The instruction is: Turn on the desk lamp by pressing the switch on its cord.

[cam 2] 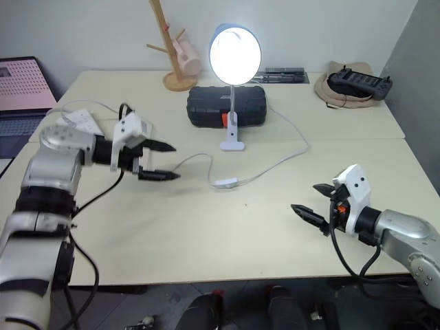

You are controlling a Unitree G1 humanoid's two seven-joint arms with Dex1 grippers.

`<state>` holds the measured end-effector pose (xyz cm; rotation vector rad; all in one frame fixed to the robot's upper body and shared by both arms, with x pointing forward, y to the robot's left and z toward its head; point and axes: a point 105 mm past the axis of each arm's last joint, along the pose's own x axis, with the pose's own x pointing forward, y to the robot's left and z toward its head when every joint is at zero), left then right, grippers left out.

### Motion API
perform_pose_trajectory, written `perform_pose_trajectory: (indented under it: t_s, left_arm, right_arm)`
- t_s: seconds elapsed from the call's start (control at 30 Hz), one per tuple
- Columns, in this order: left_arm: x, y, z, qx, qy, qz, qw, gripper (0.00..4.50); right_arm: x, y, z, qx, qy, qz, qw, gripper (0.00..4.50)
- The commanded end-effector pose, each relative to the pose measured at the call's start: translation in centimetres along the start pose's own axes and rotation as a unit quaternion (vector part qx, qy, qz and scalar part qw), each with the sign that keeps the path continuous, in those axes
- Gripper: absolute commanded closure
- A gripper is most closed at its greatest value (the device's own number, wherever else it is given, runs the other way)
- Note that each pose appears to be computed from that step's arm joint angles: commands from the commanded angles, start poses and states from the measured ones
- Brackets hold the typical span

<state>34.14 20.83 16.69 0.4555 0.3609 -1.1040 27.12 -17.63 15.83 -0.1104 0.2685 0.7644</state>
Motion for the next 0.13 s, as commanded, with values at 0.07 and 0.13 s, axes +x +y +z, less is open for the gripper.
perform_pose_trajectory:
  t_s: [0.07, 0.13]
  left_arm:
    - [-2.3, -1.9, 1.0, -0.015, -0.019, 0.055, 0.998, 0.03]
    - [-2.4, -2.7, 0.5, -0.021, -0.016, 0.066, 0.997, 0.03]
  right_arm:
    - [1.0, -0.7, -0.2, -0.006, -0.01, 0.02, 1.0, 0.0]
    - [1.3, -0.9, -0.5, -0.005, -0.01, 0.024, 1.0, 0.0]
